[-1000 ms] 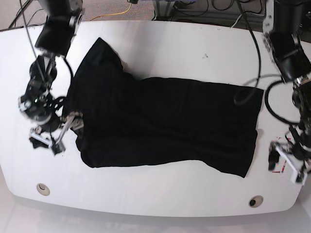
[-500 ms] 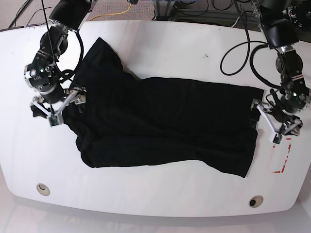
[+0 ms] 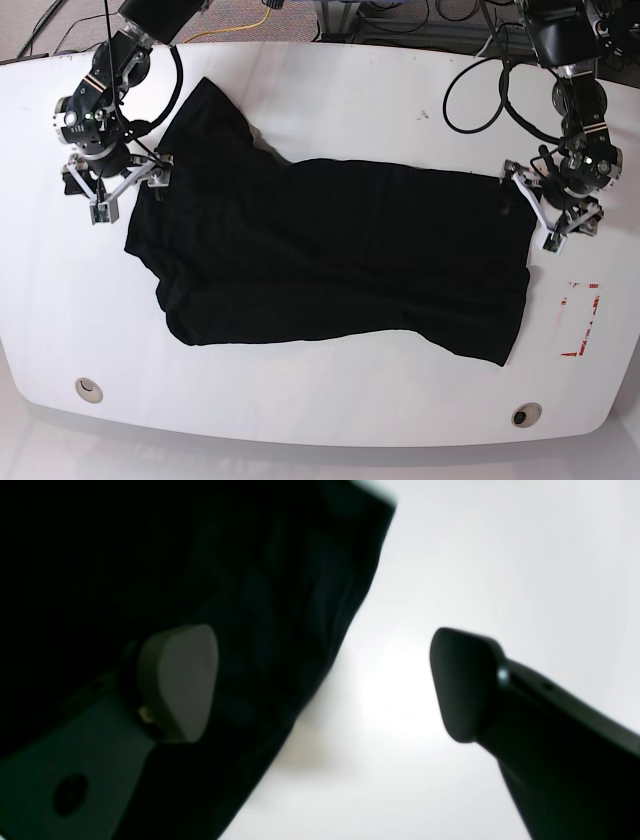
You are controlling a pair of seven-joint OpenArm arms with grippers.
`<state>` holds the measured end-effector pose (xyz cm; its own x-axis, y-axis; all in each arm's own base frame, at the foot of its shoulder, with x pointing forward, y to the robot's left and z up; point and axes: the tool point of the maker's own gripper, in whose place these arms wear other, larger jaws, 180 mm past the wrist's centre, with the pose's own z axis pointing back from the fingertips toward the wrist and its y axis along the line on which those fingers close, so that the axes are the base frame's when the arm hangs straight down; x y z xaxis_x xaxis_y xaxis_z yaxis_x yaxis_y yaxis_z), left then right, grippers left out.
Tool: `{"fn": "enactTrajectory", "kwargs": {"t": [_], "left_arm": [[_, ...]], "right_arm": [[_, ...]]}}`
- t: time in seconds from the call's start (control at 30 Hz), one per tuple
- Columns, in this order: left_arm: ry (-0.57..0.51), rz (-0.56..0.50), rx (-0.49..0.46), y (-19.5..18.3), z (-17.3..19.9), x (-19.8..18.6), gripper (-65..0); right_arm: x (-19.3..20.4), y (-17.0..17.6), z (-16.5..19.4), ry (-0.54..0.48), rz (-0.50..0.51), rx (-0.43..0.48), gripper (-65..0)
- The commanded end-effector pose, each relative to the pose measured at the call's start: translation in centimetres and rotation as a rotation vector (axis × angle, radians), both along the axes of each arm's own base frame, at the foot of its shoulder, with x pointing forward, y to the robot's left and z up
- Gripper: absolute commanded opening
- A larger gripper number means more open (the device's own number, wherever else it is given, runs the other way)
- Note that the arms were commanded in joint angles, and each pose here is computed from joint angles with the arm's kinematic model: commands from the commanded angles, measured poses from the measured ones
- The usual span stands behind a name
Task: Layout the t-shirt on the table in an organized manner, then fold the t-shirt properly
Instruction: 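Release the hem and move both grippers to the shirt's opposite end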
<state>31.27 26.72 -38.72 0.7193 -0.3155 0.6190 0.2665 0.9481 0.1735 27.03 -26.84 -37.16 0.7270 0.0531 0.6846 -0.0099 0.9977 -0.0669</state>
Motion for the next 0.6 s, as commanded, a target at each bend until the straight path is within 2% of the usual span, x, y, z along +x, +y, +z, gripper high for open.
{"fn": "enactTrajectory", "kwargs": {"t": [0.0,0.13,0.43,0.57], "left_arm": [[-0.029,0.001,0.016,0.6,0.9,0.2,0.0],[-0.014,0.001,0.015,0.6,0.4,-0.4,0.0],[-0.017,-0.001,0.016,0.6,0.5,-0.4,0.0],[-0.025,0.014,0.019,1.1,0.8,-0.3,0.0]], "right_arm": [[0.0,0.1,0.5,-0.040,-0.017,0.019,0.0],[-1.1,0.7,-0.8,-0.002,-0.016,0.040,0.0],[-2.1,3.0,-4.3,0.054,-0.015,0.180,0.0],[-2.4,3.6,-5.4,0.081,-0.012,0.208,0.0]]}}
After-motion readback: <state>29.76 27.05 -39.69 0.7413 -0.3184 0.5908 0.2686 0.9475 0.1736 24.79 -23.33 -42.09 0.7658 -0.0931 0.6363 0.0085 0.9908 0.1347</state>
